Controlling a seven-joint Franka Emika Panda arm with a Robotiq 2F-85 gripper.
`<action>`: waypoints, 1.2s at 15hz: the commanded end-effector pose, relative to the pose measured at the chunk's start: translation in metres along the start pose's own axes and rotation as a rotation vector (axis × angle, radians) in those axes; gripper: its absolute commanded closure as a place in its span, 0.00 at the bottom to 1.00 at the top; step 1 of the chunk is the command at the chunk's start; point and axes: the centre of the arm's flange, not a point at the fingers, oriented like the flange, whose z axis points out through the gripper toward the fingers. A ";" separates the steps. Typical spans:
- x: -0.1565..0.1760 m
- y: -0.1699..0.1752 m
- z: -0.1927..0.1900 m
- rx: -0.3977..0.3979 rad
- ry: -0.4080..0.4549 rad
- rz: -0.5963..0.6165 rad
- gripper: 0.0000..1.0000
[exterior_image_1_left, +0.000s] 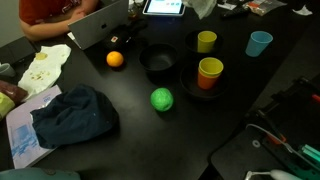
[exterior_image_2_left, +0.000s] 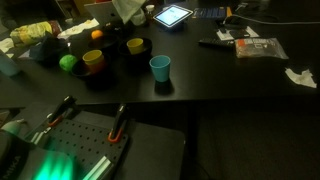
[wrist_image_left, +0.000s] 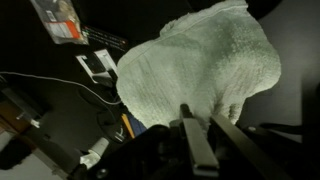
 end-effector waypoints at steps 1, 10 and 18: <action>-0.020 0.054 -0.001 -0.042 -0.068 0.092 0.94; -0.094 0.043 0.049 0.145 -0.220 0.181 0.94; -0.145 0.032 0.061 0.023 -0.326 0.070 0.94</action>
